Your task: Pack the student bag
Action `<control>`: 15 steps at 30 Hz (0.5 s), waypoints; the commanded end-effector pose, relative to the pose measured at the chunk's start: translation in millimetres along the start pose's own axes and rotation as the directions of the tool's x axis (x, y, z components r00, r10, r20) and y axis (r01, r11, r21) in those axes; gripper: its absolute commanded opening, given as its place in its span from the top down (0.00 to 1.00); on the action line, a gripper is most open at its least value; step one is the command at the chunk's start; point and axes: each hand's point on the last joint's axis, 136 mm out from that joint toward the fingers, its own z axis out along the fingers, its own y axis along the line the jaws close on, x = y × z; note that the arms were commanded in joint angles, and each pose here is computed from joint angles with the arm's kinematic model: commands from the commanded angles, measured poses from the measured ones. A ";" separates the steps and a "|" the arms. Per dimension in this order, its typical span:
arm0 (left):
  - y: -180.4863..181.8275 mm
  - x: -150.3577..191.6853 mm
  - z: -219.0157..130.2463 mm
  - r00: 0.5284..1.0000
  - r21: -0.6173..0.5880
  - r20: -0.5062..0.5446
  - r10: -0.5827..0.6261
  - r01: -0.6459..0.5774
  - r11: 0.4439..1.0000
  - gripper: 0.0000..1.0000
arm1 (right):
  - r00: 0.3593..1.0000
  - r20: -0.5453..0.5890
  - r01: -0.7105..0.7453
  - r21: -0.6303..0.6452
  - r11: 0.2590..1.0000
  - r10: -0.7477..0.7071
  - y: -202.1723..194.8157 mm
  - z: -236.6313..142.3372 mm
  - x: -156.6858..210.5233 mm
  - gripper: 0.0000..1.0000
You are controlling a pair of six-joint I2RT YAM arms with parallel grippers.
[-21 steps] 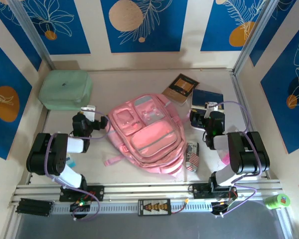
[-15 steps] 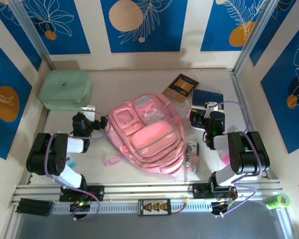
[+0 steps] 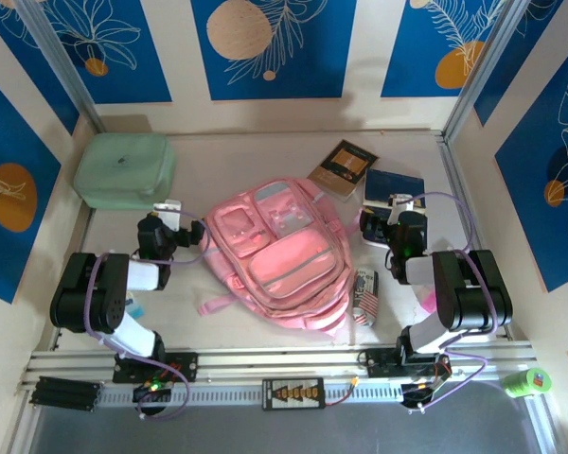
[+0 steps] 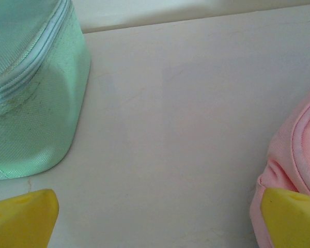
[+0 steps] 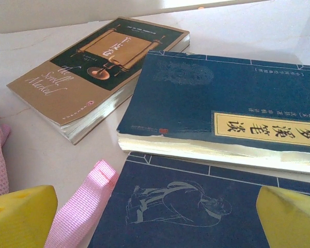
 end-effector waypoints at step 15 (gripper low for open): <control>3.9 -8.6 -1.8 0.999 -0.025 0.037 -0.017 0.018 1.000 0.00 | 0.999 0.044 0.006 -0.014 1.000 -0.005 3.1 0.4 -17.0 0.01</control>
